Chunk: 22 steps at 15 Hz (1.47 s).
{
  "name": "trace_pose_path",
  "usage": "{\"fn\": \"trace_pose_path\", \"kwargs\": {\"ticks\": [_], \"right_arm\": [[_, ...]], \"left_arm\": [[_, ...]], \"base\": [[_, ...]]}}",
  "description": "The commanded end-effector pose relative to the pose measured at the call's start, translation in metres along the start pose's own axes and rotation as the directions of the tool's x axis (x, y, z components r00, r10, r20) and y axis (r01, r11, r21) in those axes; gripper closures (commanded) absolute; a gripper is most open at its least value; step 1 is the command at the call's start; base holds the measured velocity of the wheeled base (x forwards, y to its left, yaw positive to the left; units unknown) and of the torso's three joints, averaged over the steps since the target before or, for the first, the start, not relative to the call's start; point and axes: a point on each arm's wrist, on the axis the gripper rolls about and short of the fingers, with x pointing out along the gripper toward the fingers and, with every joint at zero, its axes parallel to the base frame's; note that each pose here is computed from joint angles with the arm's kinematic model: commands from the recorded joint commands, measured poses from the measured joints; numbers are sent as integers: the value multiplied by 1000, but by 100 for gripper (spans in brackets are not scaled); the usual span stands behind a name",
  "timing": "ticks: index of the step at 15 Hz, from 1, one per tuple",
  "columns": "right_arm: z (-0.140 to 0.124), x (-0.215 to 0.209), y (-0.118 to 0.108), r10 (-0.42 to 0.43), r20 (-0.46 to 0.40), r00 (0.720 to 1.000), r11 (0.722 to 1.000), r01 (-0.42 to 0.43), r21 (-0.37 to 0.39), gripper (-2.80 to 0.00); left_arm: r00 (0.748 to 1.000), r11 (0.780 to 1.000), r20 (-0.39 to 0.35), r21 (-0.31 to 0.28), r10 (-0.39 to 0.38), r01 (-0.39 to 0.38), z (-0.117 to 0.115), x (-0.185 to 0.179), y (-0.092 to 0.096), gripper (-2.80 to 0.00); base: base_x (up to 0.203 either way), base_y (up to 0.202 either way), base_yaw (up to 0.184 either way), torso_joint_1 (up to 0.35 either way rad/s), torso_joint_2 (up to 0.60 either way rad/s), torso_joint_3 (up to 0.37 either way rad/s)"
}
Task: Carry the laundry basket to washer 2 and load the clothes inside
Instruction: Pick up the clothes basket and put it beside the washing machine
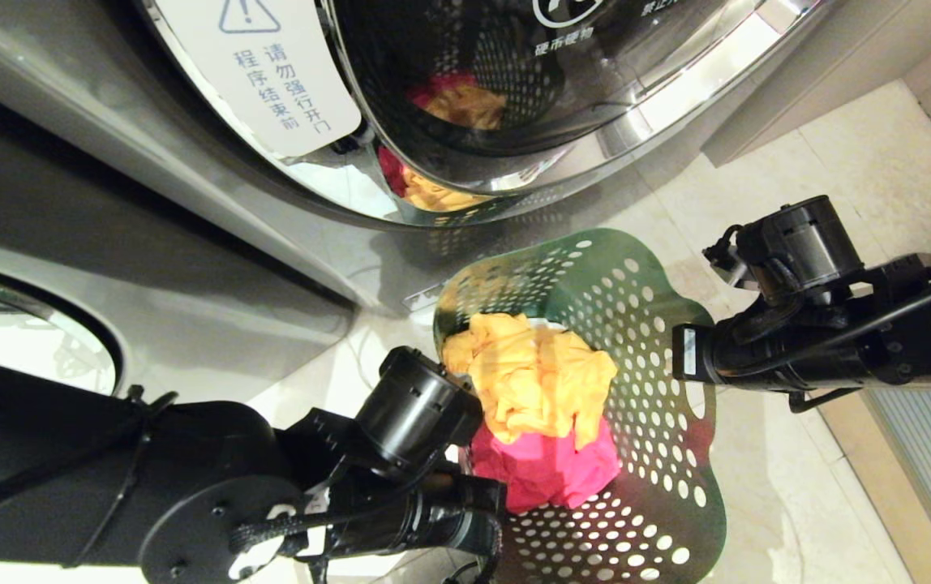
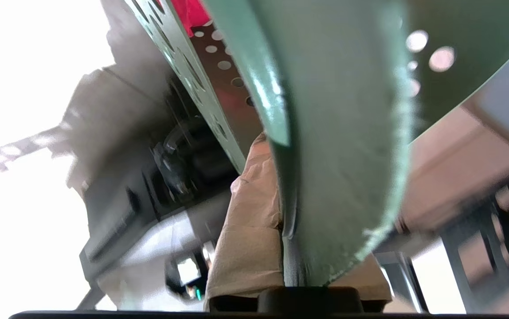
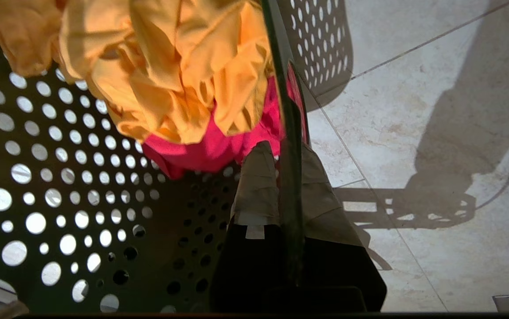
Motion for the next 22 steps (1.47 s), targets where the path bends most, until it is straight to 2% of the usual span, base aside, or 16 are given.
{"fn": "trace_pose_path", "kwargs": {"ticks": [1, 4, 7, 9, 11, 13, 14, 15, 18, 22], "right_arm": [[2, 7, 2, -4, -5, 1000, 1000, 4, 0, 0], [4, 8, 3, -1, 1, 1000, 1000, 1, 0, 0], [4, 8, 3, -1, 0, 1000, 1000, 1, 1, 0], [4, 8, 3, 0, 0, 1000, 1000, 0, 2, 0], [3, 7, 3, -2, -2, 1000, 1000, 2, 3, 0], [2, 7, 2, -6, -6, 1000, 1000, 6, 4, 0], [1, 7, 2, -6, -8, 1000, 1000, 7, 4, 0], [0, 8, 2, -8, -11, 1000, 1000, 8, 3, 0], [-2, 10, 1, -12, -20, 1000, 1000, 12, 2, 0], [-4, 14, 0, -19, -36, 999, 999, 18, -36, 0]], "left_arm": [[1000, 1000, 0, -5, 26, -26, 0, 9, 2, 0], [995, 995, 14, -5, 101, -101, -2, 20, 4, 0], [994, 994, 18, -11, 105, -105, -2, 20, 5, 0], [994, 995, 49, -33, 98, -96, 1, 20, 5, 0], [993, 991, 72, -102, 93, -86, 2, 22, 8, 0], [993, 983, 62, -160, 99, -88, 0, 25, 9, 0], [993, 982, 55, -162, 106, -95, -2, 27, 11, -24], [991, 981, 56, -162, 121, -111, -3, 29, 11, -280], [986, 978, 63, -147, 156, -146, -4, 27, 12, -280], [963, 969, 148, -135, 226, -207, 3, -7, 14, -280]], "base": [[0, 0, 0, 0, 0, 0], [0, 0, 0, 0, 0, 0], [0, 0, 0, 0, 0, 0], [0, 0, 0, 0, 0, 0], [0, 0, 0, 0, 0, 0], [0, 0, 0, 0, 0, 0], [0, 0, 0, 0, 0, 0], [0, 0, 0, 0, 0, 0], [0, 0, 0, 0, 0, 0], [0, 0, 0, 0, 0, 0]]}}
